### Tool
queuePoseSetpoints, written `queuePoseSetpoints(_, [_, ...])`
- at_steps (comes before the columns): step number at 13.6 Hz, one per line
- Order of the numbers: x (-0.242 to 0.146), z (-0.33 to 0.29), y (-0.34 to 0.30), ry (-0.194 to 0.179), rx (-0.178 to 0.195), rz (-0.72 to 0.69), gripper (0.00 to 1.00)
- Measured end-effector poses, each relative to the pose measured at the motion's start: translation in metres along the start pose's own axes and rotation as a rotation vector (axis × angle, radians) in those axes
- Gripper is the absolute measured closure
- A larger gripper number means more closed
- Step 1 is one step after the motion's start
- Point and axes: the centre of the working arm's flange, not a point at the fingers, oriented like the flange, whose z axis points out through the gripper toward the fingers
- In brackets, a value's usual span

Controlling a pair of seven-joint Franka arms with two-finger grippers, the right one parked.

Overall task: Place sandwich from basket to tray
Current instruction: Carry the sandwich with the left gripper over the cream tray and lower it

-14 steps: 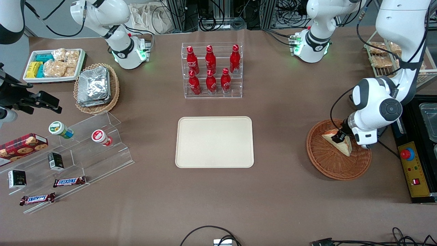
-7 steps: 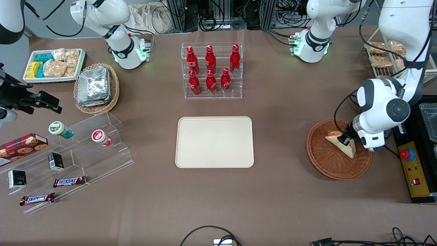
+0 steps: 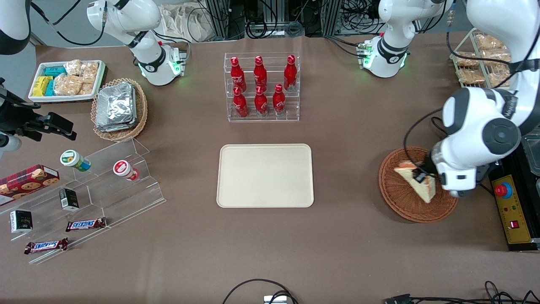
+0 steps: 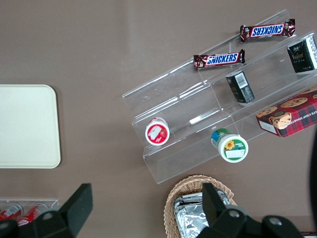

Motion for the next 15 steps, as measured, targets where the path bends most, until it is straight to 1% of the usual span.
queuePoseSetpoints(1, [-0.025, -0.006, 0.029, 0.006, -0.016, 0.087, 0.84])
queuePoseSetpoints(2, [-0.050, -0.004, 0.058, 0.003, -0.023, 0.187, 0.84])
queuePoseSetpoints(4, [-0.099, 0.018, 0.108, -0.022, -0.021, 0.344, 0.84])
queuePoseSetpoints(6, [-0.141, 0.045, 0.154, -0.047, -0.020, 0.447, 0.85])
queuePoseSetpoints(7, [-0.159, 0.058, 0.175, -0.040, -0.013, 0.495, 0.85])
queuePoseSetpoints(8, [-0.175, 0.073, 0.193, -0.026, 0.002, 0.540, 0.85])
queuePoseSetpoints(9, [-0.192, 0.090, 0.207, -0.018, 0.018, 0.579, 0.85])
queuePoseSetpoints(10, [-0.206, 0.107, 0.217, -0.021, 0.035, 0.607, 0.85])
queuePoseSetpoints(12, [-0.224, 0.135, 0.226, -0.040, 0.060, 0.634, 0.85])
queuePoseSetpoints(14, [-0.233, 0.149, 0.228, -0.052, 0.075, 0.647, 0.84])
queuePoseSetpoints(15, [-0.237, 0.152, 0.229, -0.055, 0.080, 0.645, 0.79])
